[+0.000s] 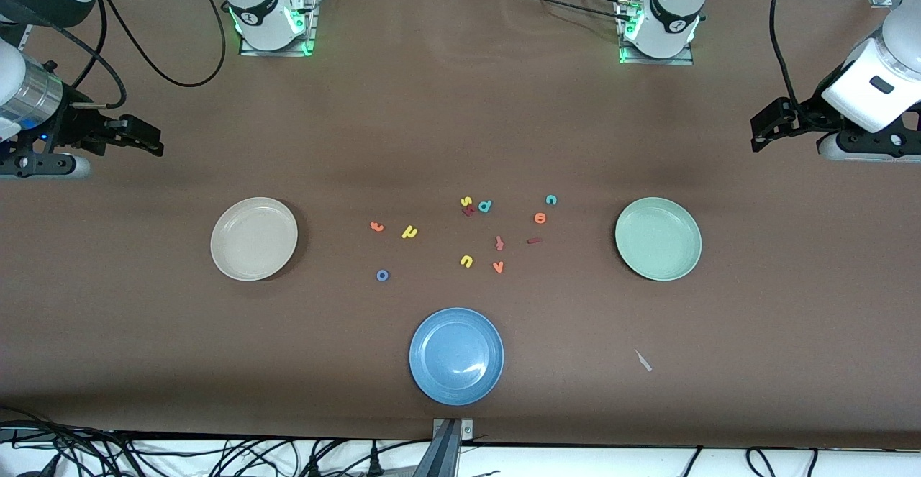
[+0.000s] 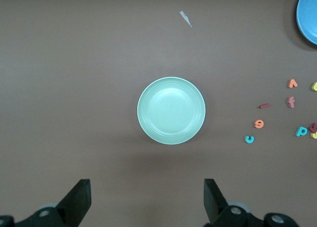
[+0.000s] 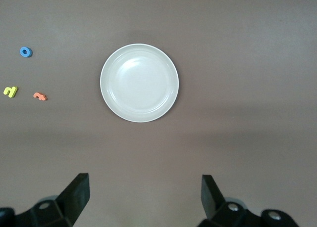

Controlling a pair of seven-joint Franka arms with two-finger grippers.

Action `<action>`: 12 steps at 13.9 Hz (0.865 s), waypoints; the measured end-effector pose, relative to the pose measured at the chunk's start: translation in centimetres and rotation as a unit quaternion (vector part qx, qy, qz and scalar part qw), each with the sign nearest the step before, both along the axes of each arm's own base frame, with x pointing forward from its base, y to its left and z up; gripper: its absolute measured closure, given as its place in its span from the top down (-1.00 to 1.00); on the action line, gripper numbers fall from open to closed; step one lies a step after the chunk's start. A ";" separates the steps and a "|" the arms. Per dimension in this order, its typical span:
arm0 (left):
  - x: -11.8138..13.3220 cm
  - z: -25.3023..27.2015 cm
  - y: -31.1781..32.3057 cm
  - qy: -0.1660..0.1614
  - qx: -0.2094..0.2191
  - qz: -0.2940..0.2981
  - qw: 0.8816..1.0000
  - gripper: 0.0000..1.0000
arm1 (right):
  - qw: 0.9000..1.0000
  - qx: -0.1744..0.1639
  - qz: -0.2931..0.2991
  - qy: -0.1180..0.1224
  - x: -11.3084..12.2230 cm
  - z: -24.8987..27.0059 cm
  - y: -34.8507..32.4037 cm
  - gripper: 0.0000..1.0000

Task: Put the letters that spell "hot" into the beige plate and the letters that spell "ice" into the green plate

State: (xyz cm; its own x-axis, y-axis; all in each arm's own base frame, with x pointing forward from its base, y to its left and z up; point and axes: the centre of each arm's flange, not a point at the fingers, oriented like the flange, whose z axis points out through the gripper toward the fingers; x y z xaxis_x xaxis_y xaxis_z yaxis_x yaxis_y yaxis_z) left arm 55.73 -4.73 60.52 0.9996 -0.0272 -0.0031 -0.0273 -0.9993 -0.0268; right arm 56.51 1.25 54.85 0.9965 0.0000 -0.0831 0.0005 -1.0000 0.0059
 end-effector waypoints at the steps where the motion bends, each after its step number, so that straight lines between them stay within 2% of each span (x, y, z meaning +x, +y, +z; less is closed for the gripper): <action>1: 0.0 0.0 0.0 0.000 0.000 0.000 1.000 1.00 | 1.000 0.000 0.000 0.001 0.0 0.0 0.0 1.00; 12: 0.0 0.0 0.0 0.001 0.000 0.000 1.000 1.00 | 1.000 0.000 -0.003 0.005 -0.1 0.1 0.0 1.00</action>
State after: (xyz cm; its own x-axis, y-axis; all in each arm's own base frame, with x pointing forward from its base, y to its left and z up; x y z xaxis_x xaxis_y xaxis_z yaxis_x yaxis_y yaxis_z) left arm 55.72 -4.72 60.52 0.9996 -0.0271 -0.0044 -0.0272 -0.9993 -0.0268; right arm 56.40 1.23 54.96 0.9957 -0.0052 -0.0923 -0.0046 -1.0000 0.0065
